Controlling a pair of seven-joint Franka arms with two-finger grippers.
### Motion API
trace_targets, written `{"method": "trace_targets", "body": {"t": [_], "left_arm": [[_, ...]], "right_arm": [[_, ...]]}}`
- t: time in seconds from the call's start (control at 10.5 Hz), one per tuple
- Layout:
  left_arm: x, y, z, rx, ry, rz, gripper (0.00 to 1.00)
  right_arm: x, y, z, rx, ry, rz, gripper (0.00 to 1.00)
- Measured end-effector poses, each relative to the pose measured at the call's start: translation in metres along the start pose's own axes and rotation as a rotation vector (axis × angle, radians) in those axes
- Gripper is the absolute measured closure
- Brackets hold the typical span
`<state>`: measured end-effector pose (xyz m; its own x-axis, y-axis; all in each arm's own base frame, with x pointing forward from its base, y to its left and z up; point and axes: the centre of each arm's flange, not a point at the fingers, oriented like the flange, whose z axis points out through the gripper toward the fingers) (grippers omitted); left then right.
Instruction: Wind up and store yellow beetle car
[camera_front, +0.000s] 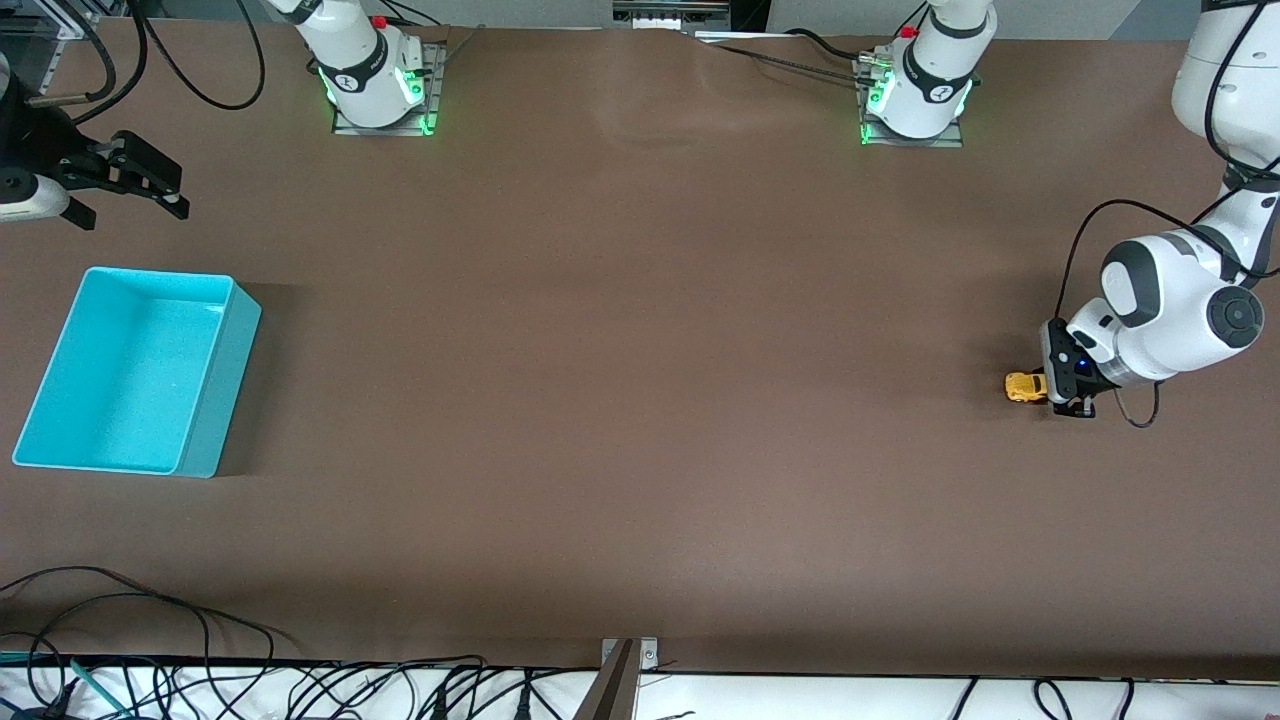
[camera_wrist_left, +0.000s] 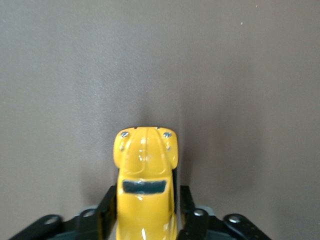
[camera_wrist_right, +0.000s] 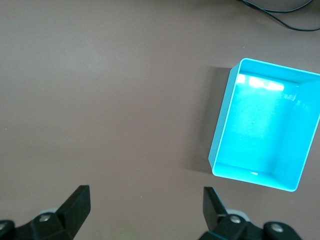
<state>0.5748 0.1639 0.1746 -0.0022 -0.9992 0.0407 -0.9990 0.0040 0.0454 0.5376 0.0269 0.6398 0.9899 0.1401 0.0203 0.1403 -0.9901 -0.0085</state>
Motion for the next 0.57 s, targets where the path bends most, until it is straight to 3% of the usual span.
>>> {"method": "trace_targets", "body": {"t": [0.29,0.57], "left_arm": [[0.014,-0.01,-0.021,-0.025,0.013,0.019,0.04],[0.042,-0.019,-0.079,-0.101,0.028,0.006,0.0]], "right_arm": [[0.0,0.0,0.0,0.0,0.0,0.0,0.0],[0.0,0.0,0.0,0.0,0.0,0.0,0.0]]}}
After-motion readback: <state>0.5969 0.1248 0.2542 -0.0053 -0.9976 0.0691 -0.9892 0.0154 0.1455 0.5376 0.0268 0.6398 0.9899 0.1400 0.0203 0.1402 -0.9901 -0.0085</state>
